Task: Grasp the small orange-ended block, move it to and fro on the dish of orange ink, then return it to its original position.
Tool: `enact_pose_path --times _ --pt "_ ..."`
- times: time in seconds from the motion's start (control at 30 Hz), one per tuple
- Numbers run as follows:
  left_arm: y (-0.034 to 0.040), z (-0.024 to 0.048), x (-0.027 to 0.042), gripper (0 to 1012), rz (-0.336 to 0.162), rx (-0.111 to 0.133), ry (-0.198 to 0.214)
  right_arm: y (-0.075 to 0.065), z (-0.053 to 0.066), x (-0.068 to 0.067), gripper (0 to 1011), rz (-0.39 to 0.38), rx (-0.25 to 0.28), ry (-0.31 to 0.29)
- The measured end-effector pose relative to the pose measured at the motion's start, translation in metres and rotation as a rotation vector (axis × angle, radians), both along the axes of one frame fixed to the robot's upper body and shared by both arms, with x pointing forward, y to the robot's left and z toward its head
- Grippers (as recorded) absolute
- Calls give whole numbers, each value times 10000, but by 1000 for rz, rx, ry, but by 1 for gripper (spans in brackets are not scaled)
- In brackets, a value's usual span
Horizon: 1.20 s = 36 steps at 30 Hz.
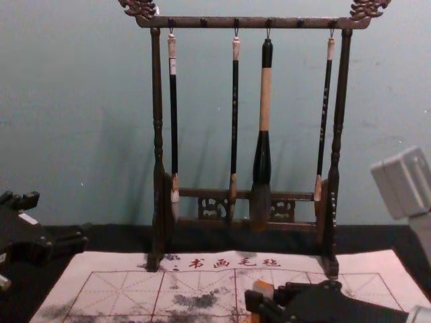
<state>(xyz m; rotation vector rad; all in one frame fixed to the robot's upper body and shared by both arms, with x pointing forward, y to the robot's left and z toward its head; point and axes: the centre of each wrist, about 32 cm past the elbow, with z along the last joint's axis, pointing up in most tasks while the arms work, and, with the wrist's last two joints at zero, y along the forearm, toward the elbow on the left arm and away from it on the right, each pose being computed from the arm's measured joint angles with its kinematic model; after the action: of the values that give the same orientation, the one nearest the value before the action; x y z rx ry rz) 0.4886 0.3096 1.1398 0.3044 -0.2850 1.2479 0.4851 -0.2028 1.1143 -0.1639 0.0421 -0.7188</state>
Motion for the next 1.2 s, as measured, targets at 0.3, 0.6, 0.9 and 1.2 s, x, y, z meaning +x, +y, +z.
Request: enact_pose_path --times 0.3,0.6,0.9,1.2 --pt "0 0 0 1001 0 0 0 -32 -2 -58 135 12 2 13" --pt "0 0 0 1001 0 0 0 -23 8 -130 135 45 14 30" --pt "0 0 0 1001 0 0 0 51 9 -159 134 71 24 43" --pt "0 0 0 1001 0 0 0 167 11 -128 134 85 35 45"
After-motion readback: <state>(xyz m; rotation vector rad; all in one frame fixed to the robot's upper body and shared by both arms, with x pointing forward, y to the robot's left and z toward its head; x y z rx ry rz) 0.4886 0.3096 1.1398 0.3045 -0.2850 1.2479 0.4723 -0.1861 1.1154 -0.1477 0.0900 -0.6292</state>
